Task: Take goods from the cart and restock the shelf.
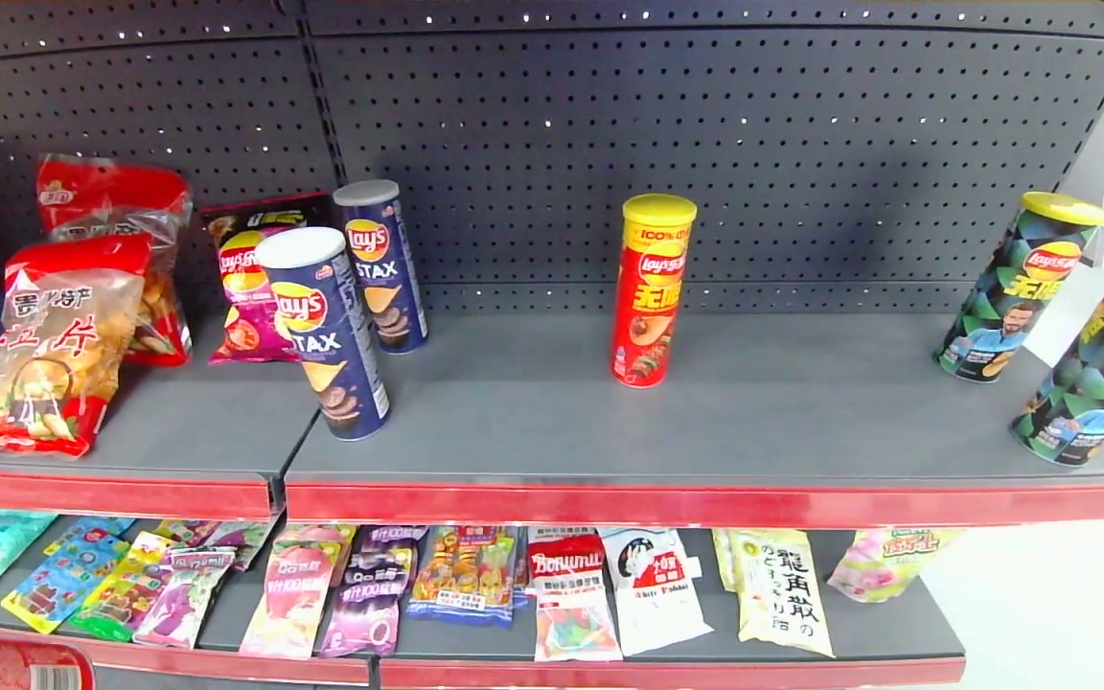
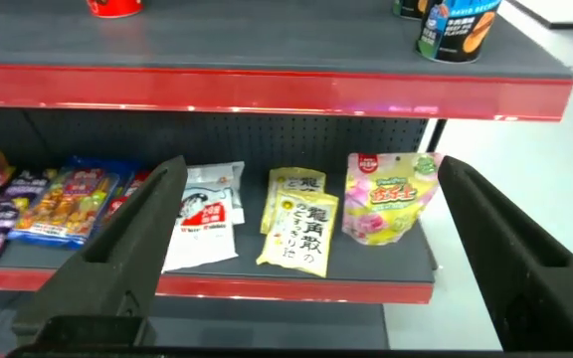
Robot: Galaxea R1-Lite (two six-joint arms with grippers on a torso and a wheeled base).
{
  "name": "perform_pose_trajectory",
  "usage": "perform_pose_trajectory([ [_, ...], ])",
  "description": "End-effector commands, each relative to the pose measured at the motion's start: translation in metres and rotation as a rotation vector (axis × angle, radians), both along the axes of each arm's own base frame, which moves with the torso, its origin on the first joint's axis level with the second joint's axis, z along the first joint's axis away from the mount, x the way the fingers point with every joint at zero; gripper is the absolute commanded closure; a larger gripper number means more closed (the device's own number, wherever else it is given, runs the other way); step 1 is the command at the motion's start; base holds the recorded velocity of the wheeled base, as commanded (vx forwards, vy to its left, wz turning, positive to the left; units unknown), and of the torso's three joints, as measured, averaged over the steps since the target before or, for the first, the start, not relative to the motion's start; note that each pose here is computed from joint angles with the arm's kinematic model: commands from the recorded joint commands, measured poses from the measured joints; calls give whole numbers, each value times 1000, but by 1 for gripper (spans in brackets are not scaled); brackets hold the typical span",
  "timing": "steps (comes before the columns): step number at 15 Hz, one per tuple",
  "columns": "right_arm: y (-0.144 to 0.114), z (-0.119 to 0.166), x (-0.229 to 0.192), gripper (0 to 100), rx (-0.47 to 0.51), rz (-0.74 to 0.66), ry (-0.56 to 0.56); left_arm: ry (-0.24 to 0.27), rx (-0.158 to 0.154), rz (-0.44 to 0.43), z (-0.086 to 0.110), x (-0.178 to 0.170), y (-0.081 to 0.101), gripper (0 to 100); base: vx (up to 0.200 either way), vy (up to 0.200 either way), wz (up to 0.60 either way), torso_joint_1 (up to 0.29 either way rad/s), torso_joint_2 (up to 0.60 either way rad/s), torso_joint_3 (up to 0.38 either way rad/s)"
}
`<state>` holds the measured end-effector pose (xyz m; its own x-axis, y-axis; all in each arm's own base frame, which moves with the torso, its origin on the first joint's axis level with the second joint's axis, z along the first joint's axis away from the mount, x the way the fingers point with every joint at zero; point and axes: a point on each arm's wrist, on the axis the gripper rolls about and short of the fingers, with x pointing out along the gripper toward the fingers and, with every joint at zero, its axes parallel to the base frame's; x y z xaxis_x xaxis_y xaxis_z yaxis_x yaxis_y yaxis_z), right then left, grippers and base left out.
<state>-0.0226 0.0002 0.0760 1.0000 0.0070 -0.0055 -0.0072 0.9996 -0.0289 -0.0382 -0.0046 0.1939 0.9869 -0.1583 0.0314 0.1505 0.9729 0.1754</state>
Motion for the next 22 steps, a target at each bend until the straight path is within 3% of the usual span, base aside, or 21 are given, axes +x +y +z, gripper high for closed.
perform_pose_trajectory([
  [1, 0, 0, 0, 0, -9, -4, 2, -16, 3, -2, -17, -22, 0, 100, 0, 0, 0, 0, 0, 0],
  [3, 0, 0, 0, 0, -23, 7, -9, -14, -8, -16, -17, -25, 0, 100, 0, 0, 0, 0, 0, 0],
  [4, 0, 0, 0, 0, -26, 7, -9, -10, -37, -44, -11, -21, 2, 100, 0, 0, 0, 0, 0, 0],
  [9, 1, 0, 0, 0, -37, 27, -9, -6, -36, -28, 0, -9, 2, 100, 0, 0, 0, 0, 0, 0],
  [10, 1, 11, -2, 0, -33, 43, -56, -4, -33, -25, 1, -8, 2, 100, 0, 0, 0, 0, 0, 0],
  [11, 2, 114, 22, 0, 90, 129, -39, 1, -15, -18, 5, -4, 2, 100, 0, 0, 0, 0, 0, 0],
  [12, 3, 160, 42, 0, 185, 154, -64, 11, -3, -16, 7, 0, 2, 100, 0, 0, 0, 0, 0, 0],
  [13, 6, 188, 58, 0, 152, 207, -70, 9, 8, -16, 9, 2, 2, 100, 0, 0, 0, 0, 0, 0],
  [15, 11, 190, 103, 0, -33, 238, 38, 4, 12, -14, 13, 9, 2, 100, 0, 0, 0, 0, 0, 0],
  [16, 15, 192, 120, 0, -46, 283, 78, 11, 12, -14, 13, 11, 2, 100, 0, 0, 0, 0, 0, 0],
  [17, 28, 182, 137, 0, -57, 408, 158, 17, 12, -13, 12, 12, 2, 100, 0, 0, 0, 0, 0, 0],
  [19, 49, 160, 174, 0, -92, 501, 275, 28, 13, -13, 10, 13, 2, 100, 0, 0, 0, 0, 0, 0],
  [22, 77, 150, 228, 0, -88, 564, 211, 31, 12, 20, 11, 14, 3, 100, 0, 0, 0, 0, 0, 0],
])
